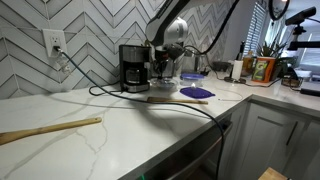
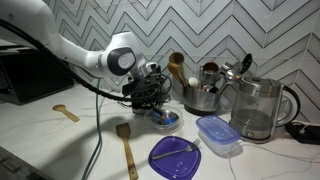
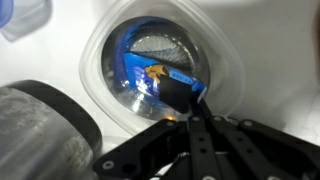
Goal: Remove the blue packet from the silver plate in the lunchbox and put it on the left side of the counter
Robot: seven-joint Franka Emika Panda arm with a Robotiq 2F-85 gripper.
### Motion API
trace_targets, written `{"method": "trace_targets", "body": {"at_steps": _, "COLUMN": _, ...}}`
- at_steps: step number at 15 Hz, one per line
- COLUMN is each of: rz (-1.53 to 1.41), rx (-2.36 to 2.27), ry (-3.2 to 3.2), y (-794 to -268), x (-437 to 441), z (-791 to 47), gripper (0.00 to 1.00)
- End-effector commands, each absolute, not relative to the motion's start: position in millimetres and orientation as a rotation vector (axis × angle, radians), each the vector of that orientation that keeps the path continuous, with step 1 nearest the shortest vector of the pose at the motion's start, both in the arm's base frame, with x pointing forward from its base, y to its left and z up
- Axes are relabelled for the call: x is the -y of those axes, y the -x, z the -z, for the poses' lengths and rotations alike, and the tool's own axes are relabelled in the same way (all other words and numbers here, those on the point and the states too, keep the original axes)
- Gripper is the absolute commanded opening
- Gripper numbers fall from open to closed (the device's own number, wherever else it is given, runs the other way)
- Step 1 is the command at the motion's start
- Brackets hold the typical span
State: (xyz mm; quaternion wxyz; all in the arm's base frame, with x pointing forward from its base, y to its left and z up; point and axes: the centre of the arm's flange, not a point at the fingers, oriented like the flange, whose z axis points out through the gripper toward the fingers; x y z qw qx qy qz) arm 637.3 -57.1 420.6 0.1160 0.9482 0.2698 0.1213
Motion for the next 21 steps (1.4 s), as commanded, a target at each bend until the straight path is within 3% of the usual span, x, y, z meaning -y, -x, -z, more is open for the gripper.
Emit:
{"method": "trace_targets", "body": {"at_steps": 1, "rz": -0.395, "rx": -0.773, "ry": -2.716, "y": -620.4, "x": 60.2, "z": -467.2, "gripper": 0.00}}
{"method": "trace_targets", "body": {"at_steps": 11, "rz": -0.417, "rx": -0.847, "ry": -2.603, "y": -564.2, "x": 18.7, "z": -546.0, "gripper": 0.00}}
{"method": "trace_targets", "body": {"at_steps": 21, "rz": -0.377, "rx": -1.338, "ry": -2.430, "y": -494.4, "x": -133.9, "z": -551.9, "gripper": 0.00}}
